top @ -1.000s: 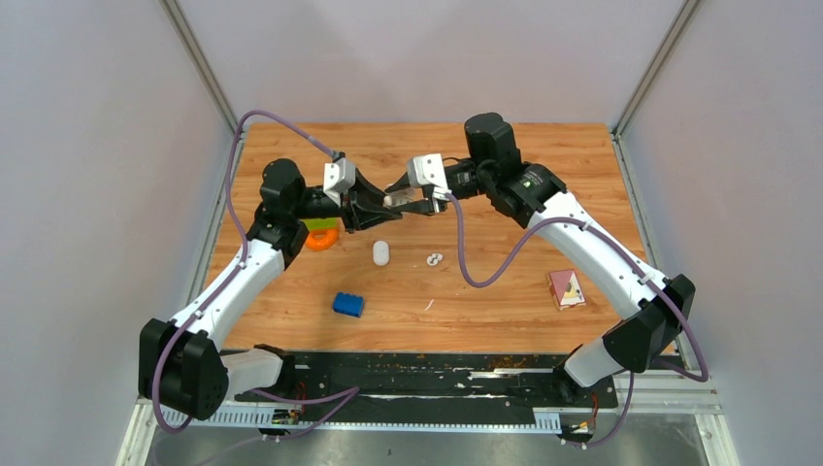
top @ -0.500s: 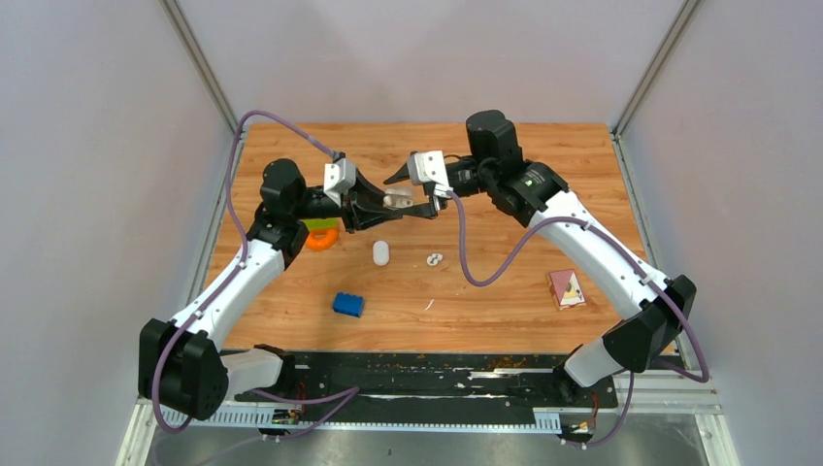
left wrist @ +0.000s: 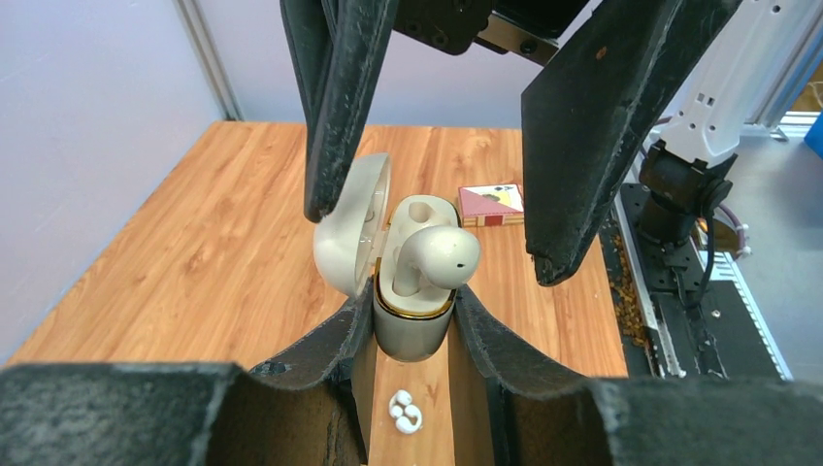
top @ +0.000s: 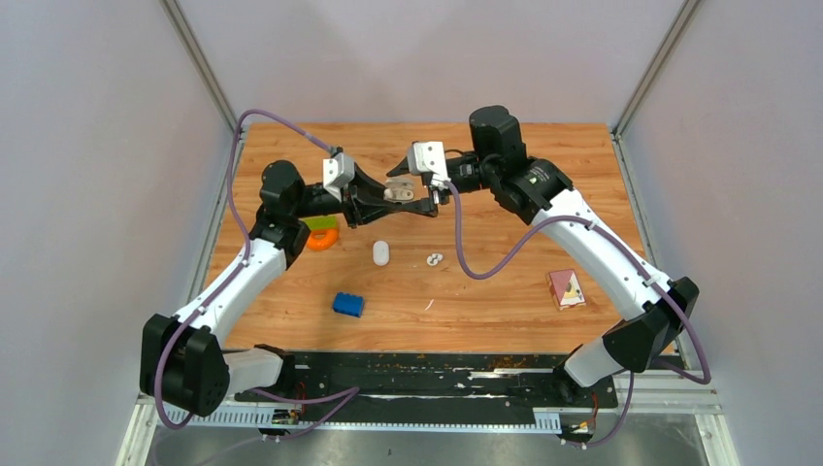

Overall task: Insert the wireless bluetooth earbuds into the charging case
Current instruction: Place the earbud in the charging case.

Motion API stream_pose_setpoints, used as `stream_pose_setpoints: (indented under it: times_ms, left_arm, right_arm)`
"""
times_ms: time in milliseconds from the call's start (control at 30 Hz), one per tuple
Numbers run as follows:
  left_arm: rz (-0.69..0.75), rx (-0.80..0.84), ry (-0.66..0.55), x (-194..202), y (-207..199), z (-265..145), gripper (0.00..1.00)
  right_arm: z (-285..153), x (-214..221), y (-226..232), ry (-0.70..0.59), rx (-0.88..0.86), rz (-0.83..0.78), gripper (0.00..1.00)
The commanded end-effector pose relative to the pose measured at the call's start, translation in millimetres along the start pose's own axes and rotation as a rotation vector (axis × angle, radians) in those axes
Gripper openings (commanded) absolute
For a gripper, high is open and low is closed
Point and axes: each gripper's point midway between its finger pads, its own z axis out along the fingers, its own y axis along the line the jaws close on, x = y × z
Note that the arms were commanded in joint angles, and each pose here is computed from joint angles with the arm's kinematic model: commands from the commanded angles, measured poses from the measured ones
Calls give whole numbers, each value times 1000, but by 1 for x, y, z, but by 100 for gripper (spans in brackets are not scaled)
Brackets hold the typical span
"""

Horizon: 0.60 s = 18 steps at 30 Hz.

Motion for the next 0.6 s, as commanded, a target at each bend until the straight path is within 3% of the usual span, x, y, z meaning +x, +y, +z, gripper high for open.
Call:
stream_pose_setpoints:
  times_ms: [0,567]
  left_arm:
    - [30,-22,-32,-11,4,2,7]
    - [11,-93,-34,1,10,-2,6]
  right_arm:
    - [-9,-19,-2,-7,19,-5,60]
    - [-1,0,-27,157,130,219,77]
